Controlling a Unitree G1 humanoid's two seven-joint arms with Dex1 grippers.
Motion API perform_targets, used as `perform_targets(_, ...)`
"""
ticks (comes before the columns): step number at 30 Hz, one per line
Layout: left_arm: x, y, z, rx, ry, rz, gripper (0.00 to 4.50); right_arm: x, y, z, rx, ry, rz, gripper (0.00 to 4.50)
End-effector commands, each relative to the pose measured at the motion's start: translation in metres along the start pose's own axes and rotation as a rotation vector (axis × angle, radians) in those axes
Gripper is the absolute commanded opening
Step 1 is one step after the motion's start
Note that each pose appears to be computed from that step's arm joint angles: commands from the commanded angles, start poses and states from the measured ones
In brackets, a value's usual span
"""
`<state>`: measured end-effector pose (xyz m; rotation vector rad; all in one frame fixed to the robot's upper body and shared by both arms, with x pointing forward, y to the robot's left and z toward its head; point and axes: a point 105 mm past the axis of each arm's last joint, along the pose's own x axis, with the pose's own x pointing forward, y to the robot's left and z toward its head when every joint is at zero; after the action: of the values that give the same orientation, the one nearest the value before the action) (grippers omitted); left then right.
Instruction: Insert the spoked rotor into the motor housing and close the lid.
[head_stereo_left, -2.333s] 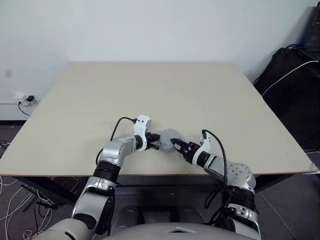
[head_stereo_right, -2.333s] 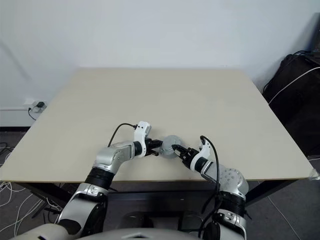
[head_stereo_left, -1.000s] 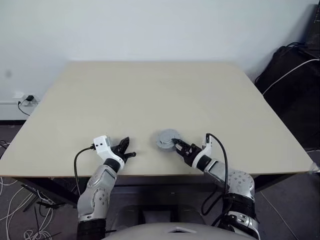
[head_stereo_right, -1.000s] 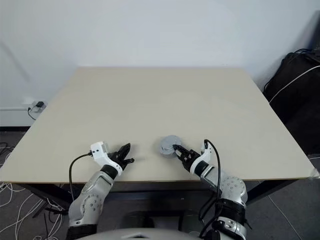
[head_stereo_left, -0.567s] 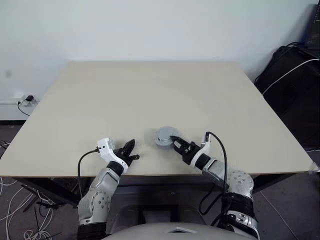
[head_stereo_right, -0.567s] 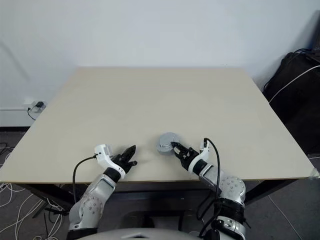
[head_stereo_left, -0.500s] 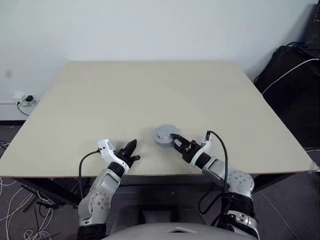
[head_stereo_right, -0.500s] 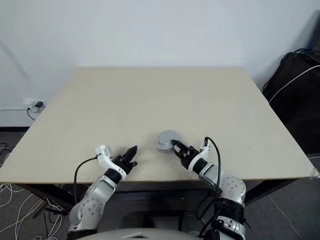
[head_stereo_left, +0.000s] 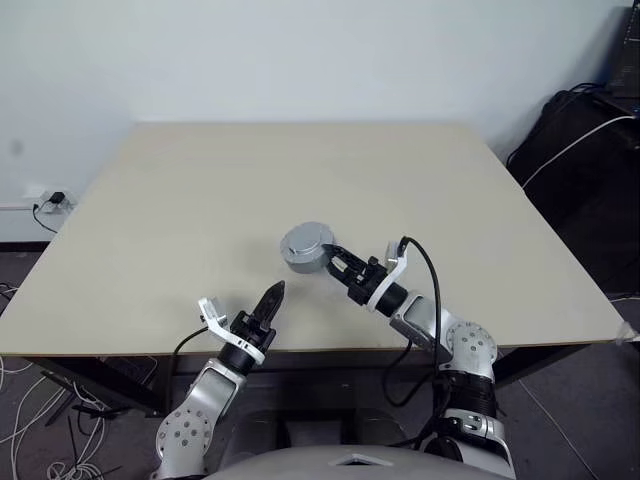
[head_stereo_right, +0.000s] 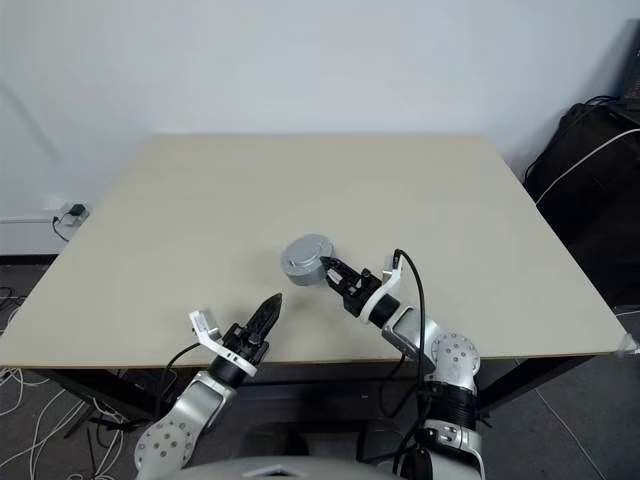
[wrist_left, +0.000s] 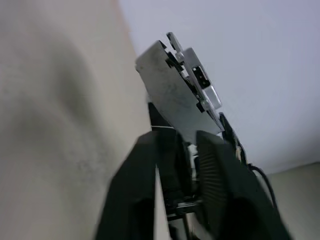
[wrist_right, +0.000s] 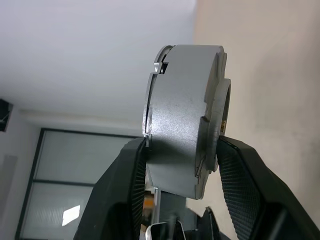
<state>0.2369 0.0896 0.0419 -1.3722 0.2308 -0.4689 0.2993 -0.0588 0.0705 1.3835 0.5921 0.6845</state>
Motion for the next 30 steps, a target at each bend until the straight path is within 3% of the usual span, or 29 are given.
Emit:
perform_targets(1,0.013,-0.026,-0.006,-0.120,-0.087,-0.133,2.93,0.009,0.033,-0.003,-0.011,0.008,0.139,2.10)
perform_targets(6,0.011,-0.024,-0.003,-0.146,-0.125,-0.129,4.46,0.007,0.033,0.000,-0.018,0.009,0.131,2.10)
perform_targets(30,0.017,-0.023,-0.009,-0.255,-0.122,-0.155,4.46,-0.007,0.037,-0.022,0.010,0.140,0.172,2.10)
